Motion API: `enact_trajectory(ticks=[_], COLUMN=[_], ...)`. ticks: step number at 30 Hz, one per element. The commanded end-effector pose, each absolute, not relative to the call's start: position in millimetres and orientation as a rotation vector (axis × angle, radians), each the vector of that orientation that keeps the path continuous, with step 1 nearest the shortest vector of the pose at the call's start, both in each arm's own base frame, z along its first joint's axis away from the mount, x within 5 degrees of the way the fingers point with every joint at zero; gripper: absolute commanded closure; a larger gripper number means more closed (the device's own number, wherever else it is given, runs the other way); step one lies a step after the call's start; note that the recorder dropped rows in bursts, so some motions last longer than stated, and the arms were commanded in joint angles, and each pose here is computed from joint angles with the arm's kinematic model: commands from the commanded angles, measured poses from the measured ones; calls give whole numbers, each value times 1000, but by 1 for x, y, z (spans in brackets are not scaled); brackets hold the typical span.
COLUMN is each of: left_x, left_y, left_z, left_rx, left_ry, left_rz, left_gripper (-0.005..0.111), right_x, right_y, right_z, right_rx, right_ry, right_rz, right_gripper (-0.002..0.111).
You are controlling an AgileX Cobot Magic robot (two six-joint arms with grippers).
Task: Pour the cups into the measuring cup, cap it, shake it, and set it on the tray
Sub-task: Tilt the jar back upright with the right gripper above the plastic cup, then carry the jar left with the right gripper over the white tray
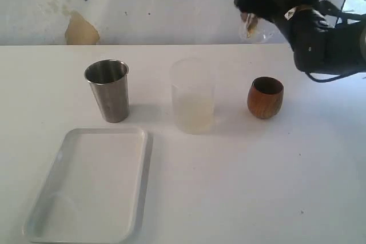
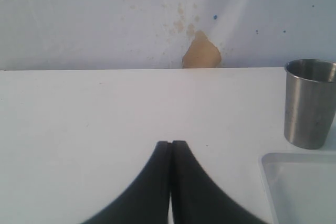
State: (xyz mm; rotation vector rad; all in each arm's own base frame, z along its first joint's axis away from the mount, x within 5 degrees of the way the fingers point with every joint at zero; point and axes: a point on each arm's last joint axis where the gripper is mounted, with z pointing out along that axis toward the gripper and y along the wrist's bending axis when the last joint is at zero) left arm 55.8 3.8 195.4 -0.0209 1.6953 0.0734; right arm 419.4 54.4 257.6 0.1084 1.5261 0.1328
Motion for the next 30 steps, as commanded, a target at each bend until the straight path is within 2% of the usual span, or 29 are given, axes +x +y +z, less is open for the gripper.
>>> enact_trajectory(ticks=[1, 7, 11, 17, 30], left_x=[56, 56, 56, 56, 56], left_y=[4, 4, 4, 4, 4], left_z=[195, 195, 195, 195, 195], left_rx=[-17, -17, -17, -17, -17], left_ry=[1686, 1686, 1686, 1686, 1686], left_rz=[74, 74, 74, 74, 74], left_gripper=[106, 106, 106, 106, 106], right_x=[410, 399, 386, 361, 303], right_y=[54, 60, 62, 83, 200], right_z=[291, 292, 316, 333, 318], right_rx=[316, 250, 139, 19, -547], right_ry=[1389, 1642, 1626, 1740, 1873], right_rz=[384, 382, 354, 354, 389], right_gripper=[108, 108, 108, 108, 108])
